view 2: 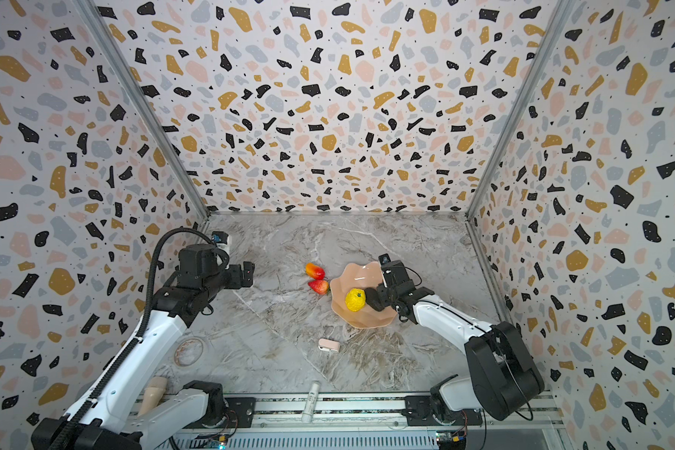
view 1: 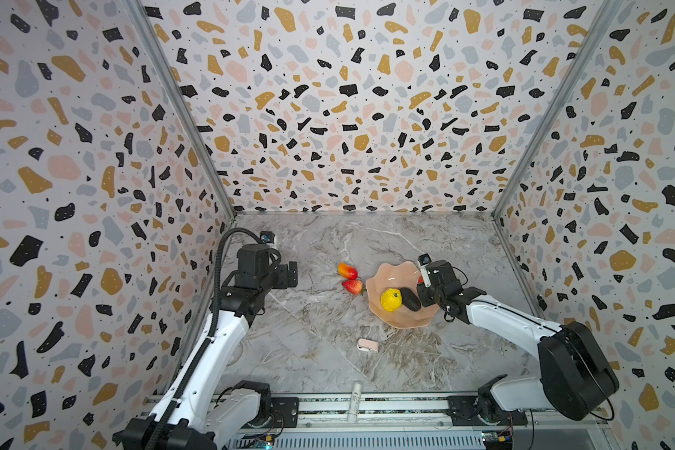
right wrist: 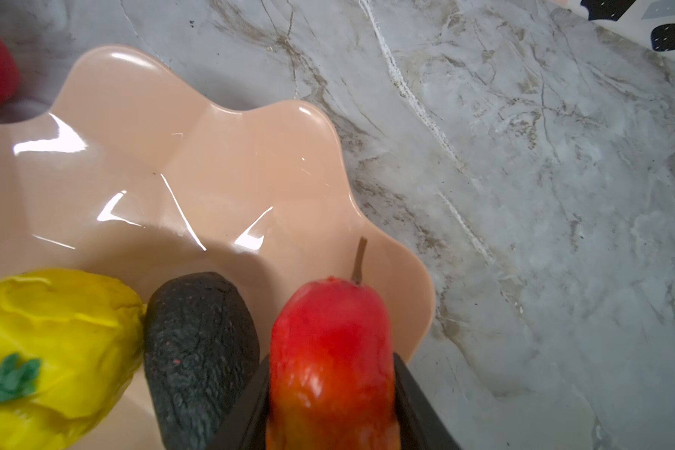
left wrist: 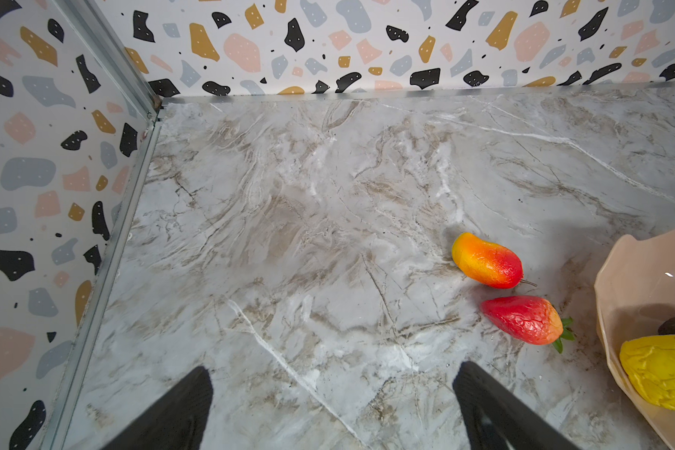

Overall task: Place and organize the fake fruits in the fruit bowl
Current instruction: 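Carry the mango into the bowl beside the avocado and release, then reach the right gripper to the red strawberry and grasp it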

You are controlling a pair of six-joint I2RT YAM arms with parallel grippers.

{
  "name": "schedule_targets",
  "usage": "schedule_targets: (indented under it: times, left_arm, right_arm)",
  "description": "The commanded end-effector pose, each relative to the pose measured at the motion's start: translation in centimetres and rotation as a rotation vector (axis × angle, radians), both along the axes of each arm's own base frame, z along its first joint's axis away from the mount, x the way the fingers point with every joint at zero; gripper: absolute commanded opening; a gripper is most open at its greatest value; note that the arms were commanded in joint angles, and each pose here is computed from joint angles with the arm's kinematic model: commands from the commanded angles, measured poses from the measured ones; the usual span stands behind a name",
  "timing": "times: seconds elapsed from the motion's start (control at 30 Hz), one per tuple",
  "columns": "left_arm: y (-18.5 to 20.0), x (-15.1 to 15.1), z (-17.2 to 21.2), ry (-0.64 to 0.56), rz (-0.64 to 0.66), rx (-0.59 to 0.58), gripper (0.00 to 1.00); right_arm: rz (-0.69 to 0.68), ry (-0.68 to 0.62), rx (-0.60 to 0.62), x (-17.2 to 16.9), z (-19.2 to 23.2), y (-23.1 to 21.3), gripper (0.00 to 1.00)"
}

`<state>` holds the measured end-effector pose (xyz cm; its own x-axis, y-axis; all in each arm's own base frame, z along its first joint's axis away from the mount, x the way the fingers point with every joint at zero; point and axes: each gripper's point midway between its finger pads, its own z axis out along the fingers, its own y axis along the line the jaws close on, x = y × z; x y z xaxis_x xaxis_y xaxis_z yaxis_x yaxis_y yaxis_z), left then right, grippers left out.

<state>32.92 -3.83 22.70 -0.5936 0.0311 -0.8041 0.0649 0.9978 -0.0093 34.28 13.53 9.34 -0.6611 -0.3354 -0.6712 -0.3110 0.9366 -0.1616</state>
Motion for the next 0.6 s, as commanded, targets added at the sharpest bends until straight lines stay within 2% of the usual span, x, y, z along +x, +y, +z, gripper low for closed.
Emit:
schedule_targets:
  times: [0.0, 0.2, 0.4, 0.47, 0.57]
  left_arm:
    - [-0.3, 0.5, 0.7, -0.038, -0.019, 0.002, 0.99]
    - [-0.4, 0.4, 0.9, -0.045, -0.019, 0.001, 1.00]
    - [-0.5, 0.4, 0.9, -0.046, -0.025, -0.002, 1.00]
    - [-0.5, 0.5, 1.0, -0.047, -0.025, -0.003, 1.00]
    - [-0.5, 0.5, 0.8, -0.043, -0.026, -0.003, 0.99]
  right_arm:
    - [0.013, -0.018, 0.013, 0.7, 0.2, 0.3, 0.46]
    - [0.018, -0.015, 0.003, 1.1, 0.2, 0.5, 0.61]
    - [0.022, -0.062, 0.008, 1.4, 3.2, 0.7, 0.68]
    - [0.035, -0.095, 0.009, 1.4, 5.1, 1.3, 0.74]
    - [0.079, -0.150, 0.027, 1.4, 8.0, 3.3, 0.95]
